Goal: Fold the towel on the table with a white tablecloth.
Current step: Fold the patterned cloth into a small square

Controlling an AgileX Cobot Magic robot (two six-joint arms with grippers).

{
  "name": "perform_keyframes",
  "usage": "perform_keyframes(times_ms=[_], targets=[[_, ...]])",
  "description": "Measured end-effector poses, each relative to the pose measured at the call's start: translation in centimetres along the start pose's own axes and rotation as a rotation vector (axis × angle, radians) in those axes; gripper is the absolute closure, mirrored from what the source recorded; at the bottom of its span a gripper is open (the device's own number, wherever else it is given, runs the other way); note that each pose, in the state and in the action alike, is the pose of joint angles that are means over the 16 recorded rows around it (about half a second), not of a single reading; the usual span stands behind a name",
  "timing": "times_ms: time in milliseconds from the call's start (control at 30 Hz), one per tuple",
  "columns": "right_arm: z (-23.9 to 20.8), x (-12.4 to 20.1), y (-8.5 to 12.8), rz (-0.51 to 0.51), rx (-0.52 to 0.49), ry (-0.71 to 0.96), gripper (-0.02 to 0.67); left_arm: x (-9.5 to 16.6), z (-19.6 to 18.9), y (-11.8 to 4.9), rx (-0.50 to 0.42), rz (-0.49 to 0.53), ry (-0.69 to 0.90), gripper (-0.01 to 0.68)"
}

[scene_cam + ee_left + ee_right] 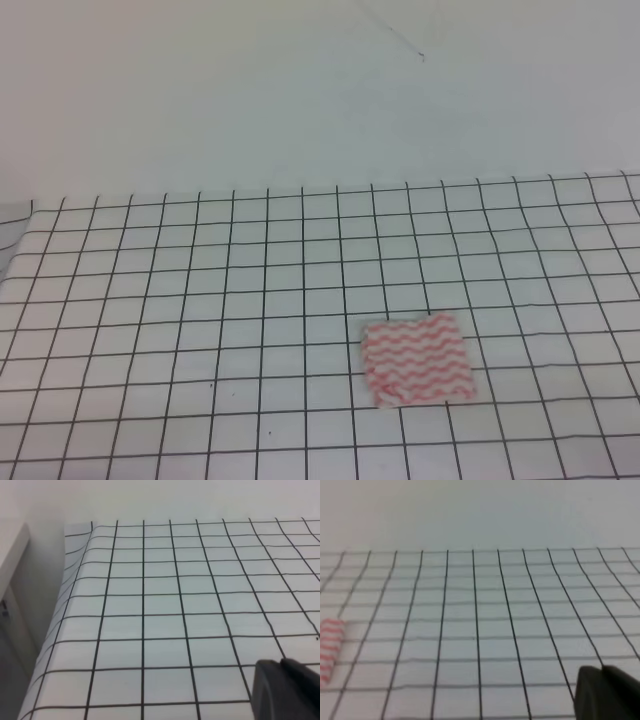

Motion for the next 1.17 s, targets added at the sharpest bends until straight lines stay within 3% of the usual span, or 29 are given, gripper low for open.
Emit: perform_keyframes(times_ms=[133,467,1167], targets=[[0.4,1.2,-0.7,-0.039,0.044,0.012,0.650,0.0,0.0,0.0,0.000,0.000,0.000,0.673],[0.9,1.7,-0.2,-0.189,-0.021,-0.030,0.650,0.0,0.0,0.0,0.000,0.000,0.000,0.673],[0.9,1.6,0.1,-0.192,-0.054,-0.041,0.650,0.0,0.0,0.0,0.000,0.000,0.002,0.673]])
Point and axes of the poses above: a point on each arm's last joint axis where the gripper is mounted, z pointing out along that axis toward the gripper, y along the wrist's bending axis when the last joint is at zero, x = y × z, the point moved 5 cm from there along z, pointing out along that axis toward the gripper, and after that the axes turned 9 degrees about z, right-handed, at the moved point
